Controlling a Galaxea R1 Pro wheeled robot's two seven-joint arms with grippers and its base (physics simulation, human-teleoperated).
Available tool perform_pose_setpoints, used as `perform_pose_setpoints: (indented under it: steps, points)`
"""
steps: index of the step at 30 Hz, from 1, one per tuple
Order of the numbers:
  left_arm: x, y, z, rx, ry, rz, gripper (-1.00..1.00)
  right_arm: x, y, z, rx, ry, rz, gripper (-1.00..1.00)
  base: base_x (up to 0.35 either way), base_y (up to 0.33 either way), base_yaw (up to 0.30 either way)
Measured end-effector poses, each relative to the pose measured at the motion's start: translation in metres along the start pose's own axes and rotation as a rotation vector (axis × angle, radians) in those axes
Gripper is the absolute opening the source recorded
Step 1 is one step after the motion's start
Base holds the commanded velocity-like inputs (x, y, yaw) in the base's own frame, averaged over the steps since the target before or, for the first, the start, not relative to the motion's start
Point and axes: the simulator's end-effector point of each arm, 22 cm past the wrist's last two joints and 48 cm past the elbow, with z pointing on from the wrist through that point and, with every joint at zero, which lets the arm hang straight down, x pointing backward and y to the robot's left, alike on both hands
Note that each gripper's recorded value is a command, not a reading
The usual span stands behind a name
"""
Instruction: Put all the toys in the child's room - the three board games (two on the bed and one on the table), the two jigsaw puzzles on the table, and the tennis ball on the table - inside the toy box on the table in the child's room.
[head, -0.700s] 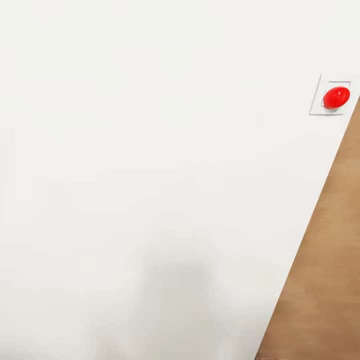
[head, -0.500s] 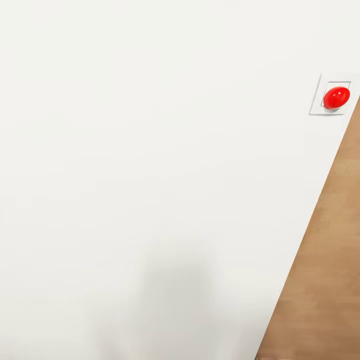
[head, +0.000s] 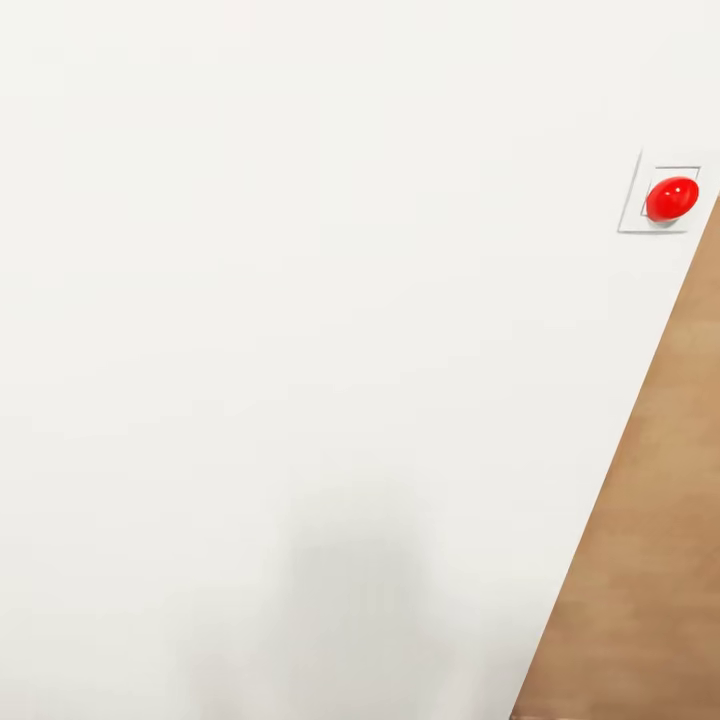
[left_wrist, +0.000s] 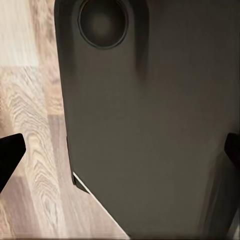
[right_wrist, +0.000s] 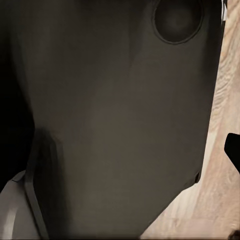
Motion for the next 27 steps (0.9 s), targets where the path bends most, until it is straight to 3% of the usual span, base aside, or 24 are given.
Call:
perform_pose_setpoints:
  steps: [27]
  points:
    - [-0.008, 0.007, -0.043, -0.010, -0.020, -0.008, 1.00, 0.005, -0.009, -0.044, 0.013, -0.001, -0.008, 1.00, 0.000, 0.000, 0.000]
